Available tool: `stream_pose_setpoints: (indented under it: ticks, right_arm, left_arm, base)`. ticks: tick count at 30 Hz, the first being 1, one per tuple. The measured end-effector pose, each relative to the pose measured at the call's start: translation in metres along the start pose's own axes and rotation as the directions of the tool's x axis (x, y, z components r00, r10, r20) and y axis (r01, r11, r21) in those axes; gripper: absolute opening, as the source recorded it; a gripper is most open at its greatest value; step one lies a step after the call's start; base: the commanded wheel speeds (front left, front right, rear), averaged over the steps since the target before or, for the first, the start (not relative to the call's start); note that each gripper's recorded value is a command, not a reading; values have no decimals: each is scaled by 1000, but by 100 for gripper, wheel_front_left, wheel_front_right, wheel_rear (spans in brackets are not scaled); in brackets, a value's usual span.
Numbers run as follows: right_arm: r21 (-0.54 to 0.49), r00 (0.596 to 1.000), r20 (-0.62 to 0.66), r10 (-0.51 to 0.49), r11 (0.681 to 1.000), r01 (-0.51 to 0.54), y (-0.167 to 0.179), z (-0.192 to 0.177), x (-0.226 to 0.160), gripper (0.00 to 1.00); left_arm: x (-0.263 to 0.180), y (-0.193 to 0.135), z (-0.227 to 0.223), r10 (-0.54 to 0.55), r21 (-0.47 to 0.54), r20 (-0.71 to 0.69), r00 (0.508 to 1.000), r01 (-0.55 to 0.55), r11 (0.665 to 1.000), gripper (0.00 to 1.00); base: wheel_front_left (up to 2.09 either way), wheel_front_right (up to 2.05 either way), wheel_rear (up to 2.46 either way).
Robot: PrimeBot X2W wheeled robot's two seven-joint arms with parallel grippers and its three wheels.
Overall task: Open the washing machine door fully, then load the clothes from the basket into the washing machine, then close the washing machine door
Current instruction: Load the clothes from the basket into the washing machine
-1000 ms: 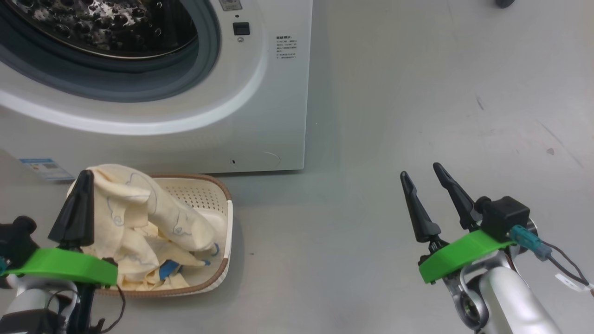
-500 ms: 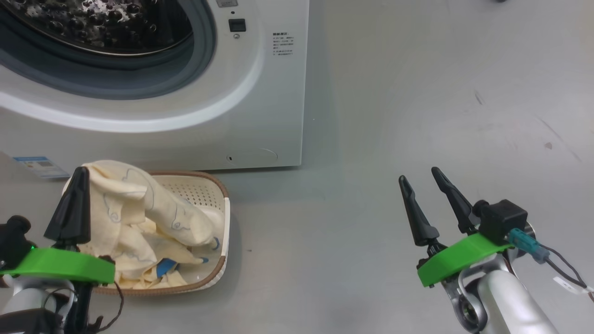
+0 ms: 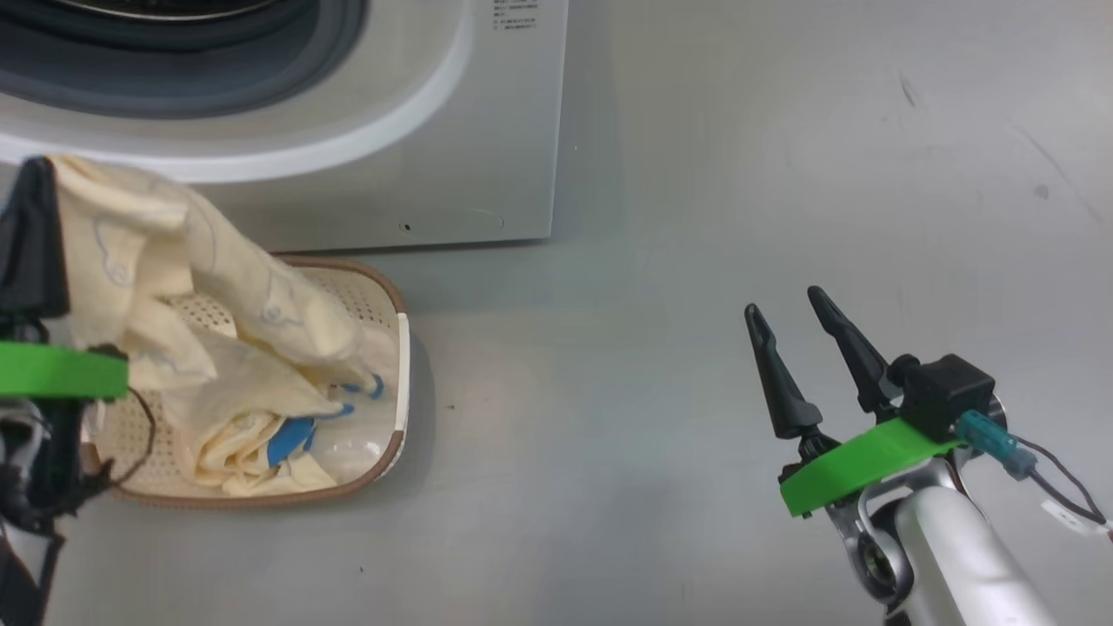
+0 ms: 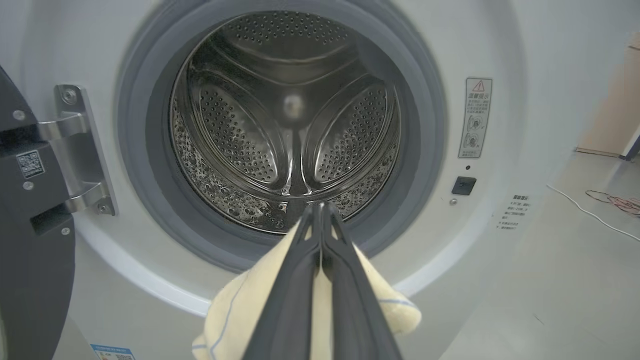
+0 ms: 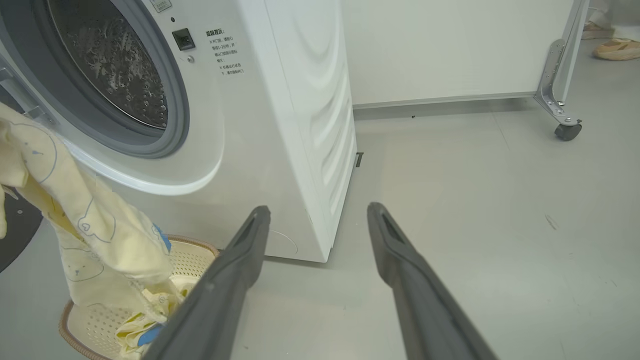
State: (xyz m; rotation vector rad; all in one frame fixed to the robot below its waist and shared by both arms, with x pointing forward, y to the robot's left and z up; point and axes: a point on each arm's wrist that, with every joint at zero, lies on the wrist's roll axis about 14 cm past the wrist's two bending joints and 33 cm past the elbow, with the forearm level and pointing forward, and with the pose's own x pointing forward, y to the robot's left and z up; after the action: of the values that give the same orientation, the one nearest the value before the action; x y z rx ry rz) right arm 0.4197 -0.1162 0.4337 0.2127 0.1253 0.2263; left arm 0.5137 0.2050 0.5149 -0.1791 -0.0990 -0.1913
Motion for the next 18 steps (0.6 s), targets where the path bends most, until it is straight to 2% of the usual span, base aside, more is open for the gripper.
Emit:
stream_pose_setpoints:
  ticks: [10,18]
  right_arm:
    - [10,998,-52,-35,999,35,-22,-28,24,100]
    - [37,990,-112,-80,996,85,-43,-59,33,100]
  left_arm:
    - [93,29,12,-26,13,82,996,25,1000,0]
    - [159,36,-10,-65,27,82,995,63,998,0]
  base:
    - [0,0,0]
    - [0,0,0]
